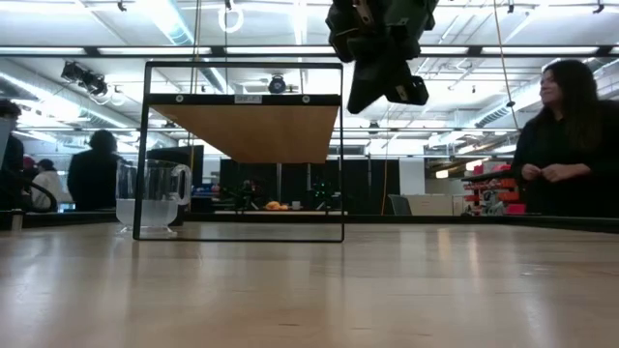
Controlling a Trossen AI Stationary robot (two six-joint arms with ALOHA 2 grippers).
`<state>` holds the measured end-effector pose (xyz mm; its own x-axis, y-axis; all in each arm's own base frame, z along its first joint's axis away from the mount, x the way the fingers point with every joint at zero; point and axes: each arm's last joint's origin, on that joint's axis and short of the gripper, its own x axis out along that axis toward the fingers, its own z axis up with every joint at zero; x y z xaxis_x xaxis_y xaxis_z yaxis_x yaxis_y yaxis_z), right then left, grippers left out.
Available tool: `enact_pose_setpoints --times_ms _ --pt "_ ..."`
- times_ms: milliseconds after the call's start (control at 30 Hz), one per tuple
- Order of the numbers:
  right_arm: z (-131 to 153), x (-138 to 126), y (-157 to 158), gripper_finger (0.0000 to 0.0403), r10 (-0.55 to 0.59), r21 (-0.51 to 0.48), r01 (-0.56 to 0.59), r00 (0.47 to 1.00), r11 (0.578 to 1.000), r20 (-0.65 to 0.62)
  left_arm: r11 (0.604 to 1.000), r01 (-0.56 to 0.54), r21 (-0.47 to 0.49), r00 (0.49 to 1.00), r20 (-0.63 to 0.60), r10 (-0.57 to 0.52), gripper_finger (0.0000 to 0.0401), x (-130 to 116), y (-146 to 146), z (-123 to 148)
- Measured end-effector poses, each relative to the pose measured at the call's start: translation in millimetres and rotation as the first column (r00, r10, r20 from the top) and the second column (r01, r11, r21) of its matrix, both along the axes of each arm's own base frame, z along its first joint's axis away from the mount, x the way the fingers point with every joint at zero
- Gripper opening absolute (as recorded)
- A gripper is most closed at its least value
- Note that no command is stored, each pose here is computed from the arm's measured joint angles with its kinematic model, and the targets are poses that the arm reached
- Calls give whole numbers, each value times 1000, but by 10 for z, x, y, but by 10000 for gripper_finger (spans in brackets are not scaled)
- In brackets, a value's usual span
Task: Stack small to large cups/mugs on shelf
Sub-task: Put the transparent mug on the shelf
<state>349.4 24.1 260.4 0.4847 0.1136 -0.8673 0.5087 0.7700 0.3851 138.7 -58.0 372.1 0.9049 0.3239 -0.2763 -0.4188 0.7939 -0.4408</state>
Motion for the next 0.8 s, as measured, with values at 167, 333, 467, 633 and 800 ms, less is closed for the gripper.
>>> enact_pose_setpoints --times_ms 167,333,467,633,800 --pt "-30 -58 -5 6 -25 9 26 997 1000 -71 1000 0 1 1000 -1 0 31 0 0 -1" --pt "-46 -93 -1 11 -16 24 19 994 1000 -112 1000 0 5 1000 -8 0 26 -3 1 -8" --pt "-44 -96 9 12 0 50 6 993 999 -115 1000 1 11 1000 -18 0 21 -8 4 -16" --pt "53 -154 13 11 13 74 -6 995 997 -94 1000 1 18 1000 -30 -1 18 -12 6 -27" --pt "365 -344 3 13 13 79 -13 1000 997 1 1000 1 18 1000 -31 -1 25 -13 7 -27"
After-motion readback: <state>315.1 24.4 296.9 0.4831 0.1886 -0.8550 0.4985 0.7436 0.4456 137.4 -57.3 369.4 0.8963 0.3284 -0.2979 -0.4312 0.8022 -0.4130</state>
